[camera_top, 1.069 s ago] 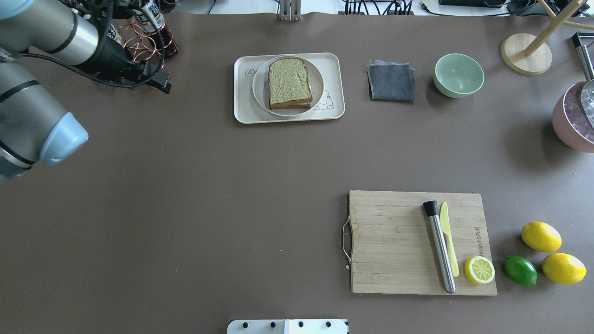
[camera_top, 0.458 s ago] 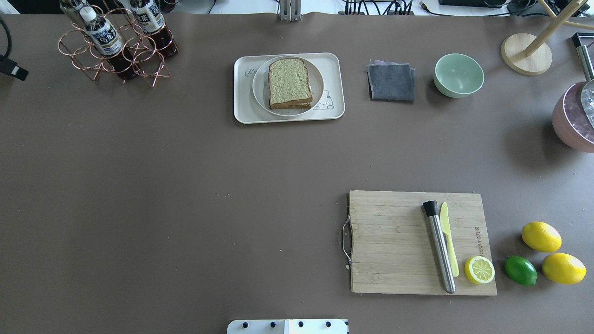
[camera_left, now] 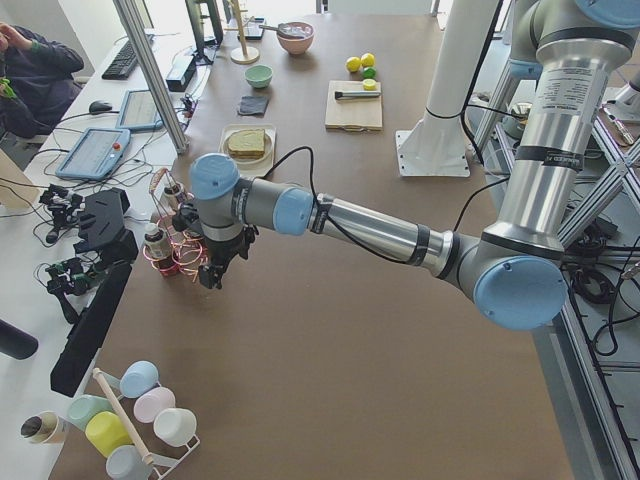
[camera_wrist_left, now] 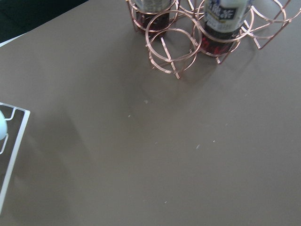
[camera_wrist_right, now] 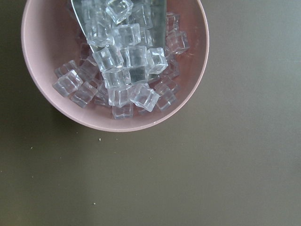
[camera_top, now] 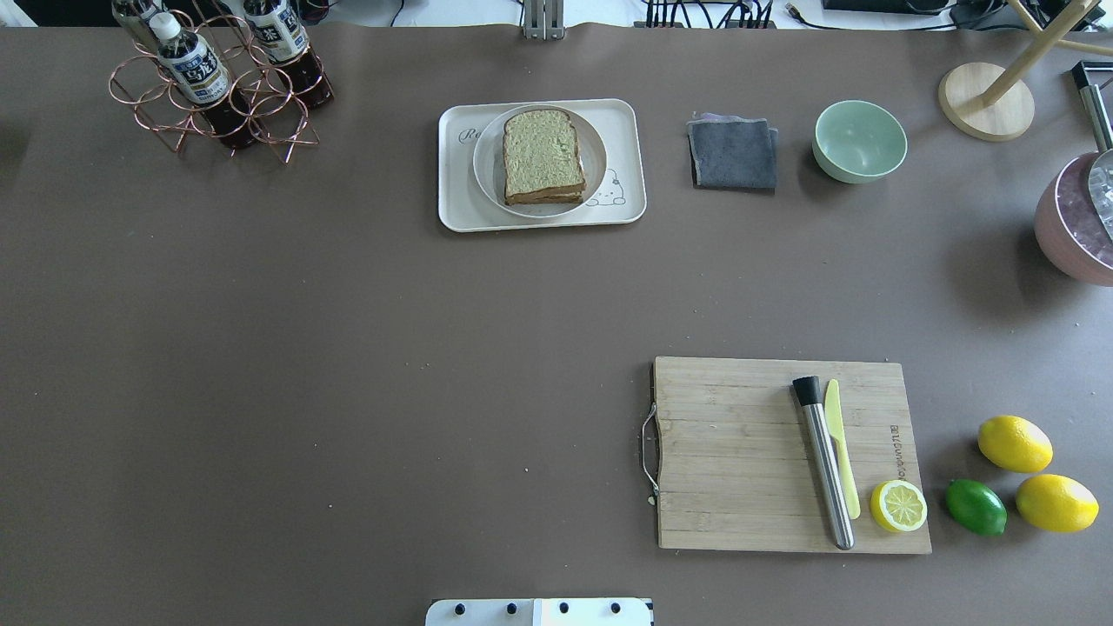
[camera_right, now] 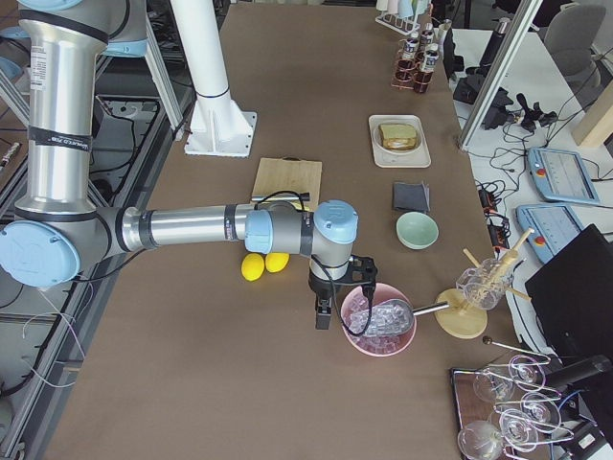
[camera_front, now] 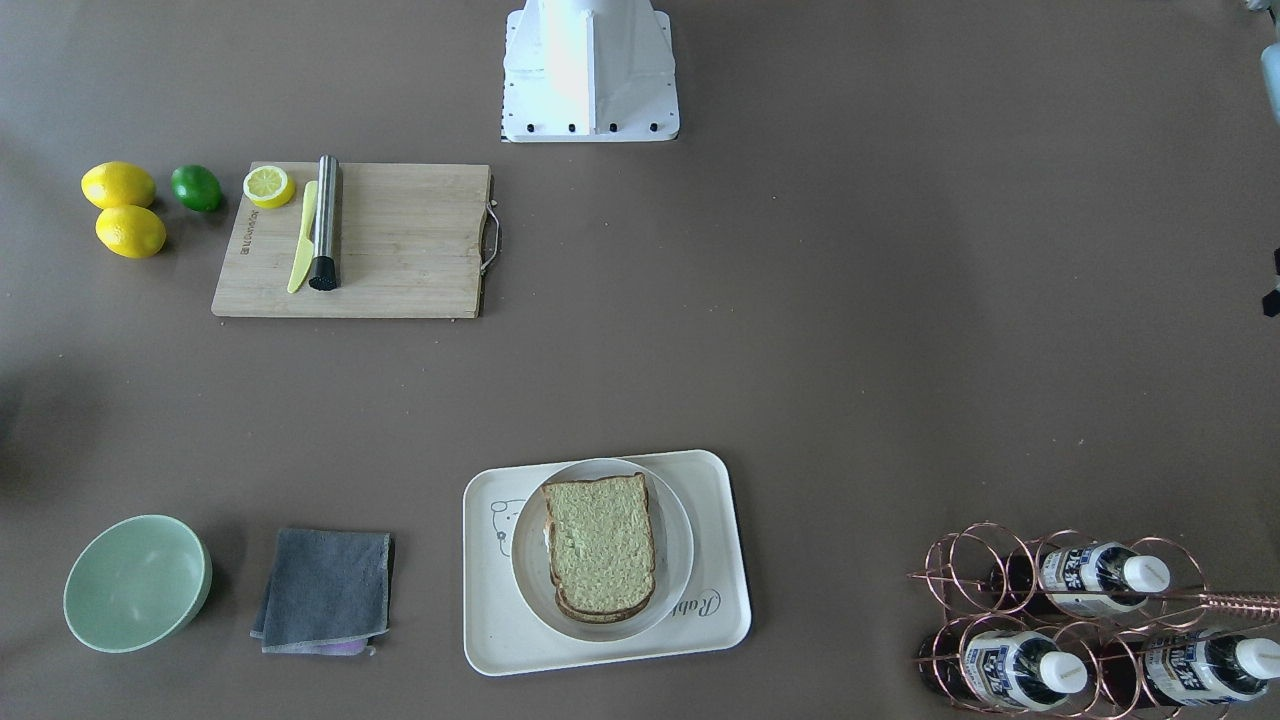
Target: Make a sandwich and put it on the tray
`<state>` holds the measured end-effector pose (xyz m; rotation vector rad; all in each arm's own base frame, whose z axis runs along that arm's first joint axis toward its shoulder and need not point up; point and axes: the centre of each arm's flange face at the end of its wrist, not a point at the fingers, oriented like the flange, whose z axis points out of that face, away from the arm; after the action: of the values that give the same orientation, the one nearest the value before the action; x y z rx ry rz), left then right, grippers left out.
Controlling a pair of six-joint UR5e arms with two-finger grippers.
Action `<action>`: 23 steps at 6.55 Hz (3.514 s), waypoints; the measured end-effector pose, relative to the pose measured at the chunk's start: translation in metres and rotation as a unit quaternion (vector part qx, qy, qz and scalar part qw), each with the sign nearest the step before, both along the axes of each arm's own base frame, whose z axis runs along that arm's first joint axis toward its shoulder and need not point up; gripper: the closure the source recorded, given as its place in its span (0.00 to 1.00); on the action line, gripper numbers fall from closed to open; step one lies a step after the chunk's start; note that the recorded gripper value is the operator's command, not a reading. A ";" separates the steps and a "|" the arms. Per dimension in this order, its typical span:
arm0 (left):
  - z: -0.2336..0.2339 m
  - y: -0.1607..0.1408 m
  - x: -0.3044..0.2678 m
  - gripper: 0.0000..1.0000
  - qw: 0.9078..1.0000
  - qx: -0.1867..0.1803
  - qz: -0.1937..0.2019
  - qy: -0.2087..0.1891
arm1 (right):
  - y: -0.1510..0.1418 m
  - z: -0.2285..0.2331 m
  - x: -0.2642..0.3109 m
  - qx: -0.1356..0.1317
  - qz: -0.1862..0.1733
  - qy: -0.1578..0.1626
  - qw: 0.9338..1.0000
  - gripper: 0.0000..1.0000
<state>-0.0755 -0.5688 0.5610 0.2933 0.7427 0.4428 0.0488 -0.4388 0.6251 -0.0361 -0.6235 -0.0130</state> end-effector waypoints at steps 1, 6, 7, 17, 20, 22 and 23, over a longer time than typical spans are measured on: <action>0.048 0.021 -0.022 0.02 1.000 -0.021 0.006 -0.002 | 0.000 0.001 0.000 -0.001 0.000 0.000 1.000 0.00; 0.099 0.076 -0.073 0.02 0.993 -0.093 -0.078 0.012 | 0.001 0.006 0.000 -0.006 0.000 -0.001 1.000 0.00; 0.097 0.071 -0.060 0.02 0.991 -0.105 -0.080 0.013 | 0.001 0.007 0.000 -0.007 0.000 -0.001 1.000 0.00; 0.086 0.065 -0.034 0.02 0.981 -0.148 -0.111 0.053 | 0.001 0.010 -0.002 -0.013 0.000 -0.010 1.000 0.00; 0.087 0.066 -0.034 0.02 0.981 -0.150 -0.111 0.053 | 0.002 0.017 -0.002 -0.019 0.001 -0.010 1.000 0.00; 0.089 0.066 -0.034 0.02 0.981 -0.151 -0.111 0.053 | 0.002 0.019 -0.002 -0.022 0.001 -0.010 1.000 0.00; 0.089 0.067 -0.034 0.02 0.981 -0.151 -0.111 0.053 | 0.002 0.019 -0.002 -0.022 0.000 -0.010 1.000 0.00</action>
<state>-0.1094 -0.5022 0.6501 0.1119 0.8582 0.0995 0.0471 -0.4366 0.6441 -0.0776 -0.6434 0.0010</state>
